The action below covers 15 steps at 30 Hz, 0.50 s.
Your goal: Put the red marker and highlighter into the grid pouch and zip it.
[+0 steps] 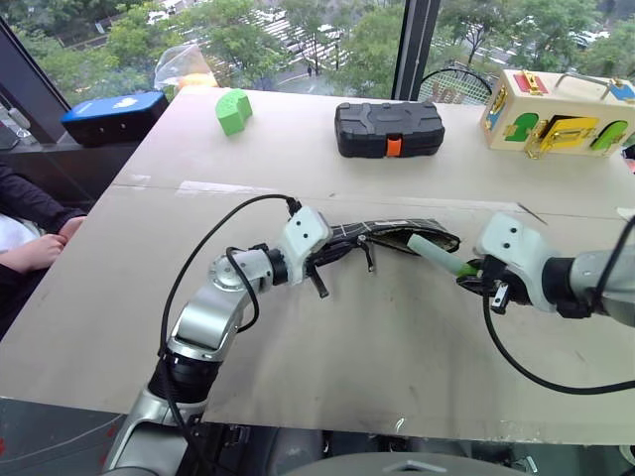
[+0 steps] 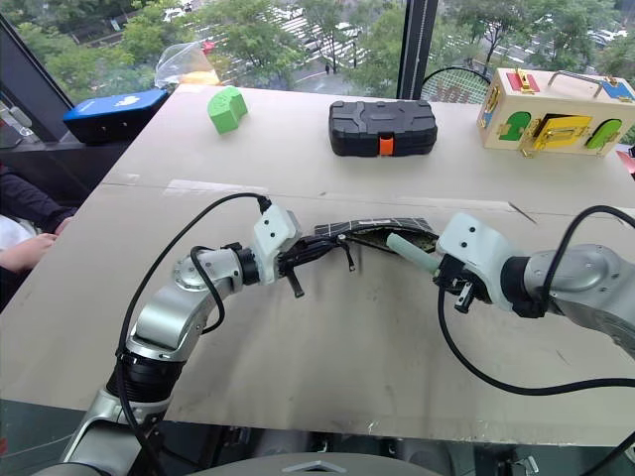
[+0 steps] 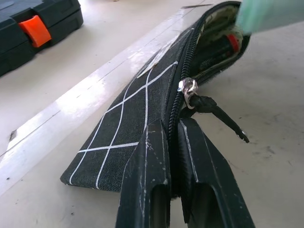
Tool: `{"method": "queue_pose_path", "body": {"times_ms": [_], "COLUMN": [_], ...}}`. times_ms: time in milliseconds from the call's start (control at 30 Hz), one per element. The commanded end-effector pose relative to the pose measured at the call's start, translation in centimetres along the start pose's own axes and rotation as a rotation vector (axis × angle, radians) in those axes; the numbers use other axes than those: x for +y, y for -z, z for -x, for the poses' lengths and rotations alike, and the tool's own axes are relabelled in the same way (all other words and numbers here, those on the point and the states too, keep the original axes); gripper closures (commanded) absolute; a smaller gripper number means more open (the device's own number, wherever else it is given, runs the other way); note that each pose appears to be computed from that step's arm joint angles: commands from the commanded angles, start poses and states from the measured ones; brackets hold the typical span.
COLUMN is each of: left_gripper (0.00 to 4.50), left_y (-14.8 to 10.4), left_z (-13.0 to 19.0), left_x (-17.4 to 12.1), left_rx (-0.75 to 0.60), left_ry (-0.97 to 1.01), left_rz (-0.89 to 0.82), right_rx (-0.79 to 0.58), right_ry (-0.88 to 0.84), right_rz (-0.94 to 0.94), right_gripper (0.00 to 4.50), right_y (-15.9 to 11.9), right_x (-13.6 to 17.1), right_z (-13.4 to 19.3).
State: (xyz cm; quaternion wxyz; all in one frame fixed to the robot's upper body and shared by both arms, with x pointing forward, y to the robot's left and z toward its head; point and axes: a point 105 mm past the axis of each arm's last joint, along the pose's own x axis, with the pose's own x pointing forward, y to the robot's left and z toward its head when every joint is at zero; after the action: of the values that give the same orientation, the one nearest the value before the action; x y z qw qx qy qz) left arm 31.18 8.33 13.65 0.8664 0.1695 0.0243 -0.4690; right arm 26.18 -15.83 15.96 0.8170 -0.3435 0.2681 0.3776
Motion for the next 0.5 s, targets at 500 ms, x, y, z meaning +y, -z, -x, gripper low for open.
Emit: {"method": "queue_pose_path", "body": {"times_ms": [500], "left_gripper": [4.50], "left_y": [-2.4], "left_z": [-2.5], "left_x": [-2.5], "left_rx": [-0.068], "left_ry": [0.088], "left_rz": [-0.064], "right_rx": [0.077], "right_ry": [0.064], "right_rz": [0.484], "right_gripper": [4.14], "right_y": [-5.6], "right_x": [-4.4], "right_z": [-3.9]}}
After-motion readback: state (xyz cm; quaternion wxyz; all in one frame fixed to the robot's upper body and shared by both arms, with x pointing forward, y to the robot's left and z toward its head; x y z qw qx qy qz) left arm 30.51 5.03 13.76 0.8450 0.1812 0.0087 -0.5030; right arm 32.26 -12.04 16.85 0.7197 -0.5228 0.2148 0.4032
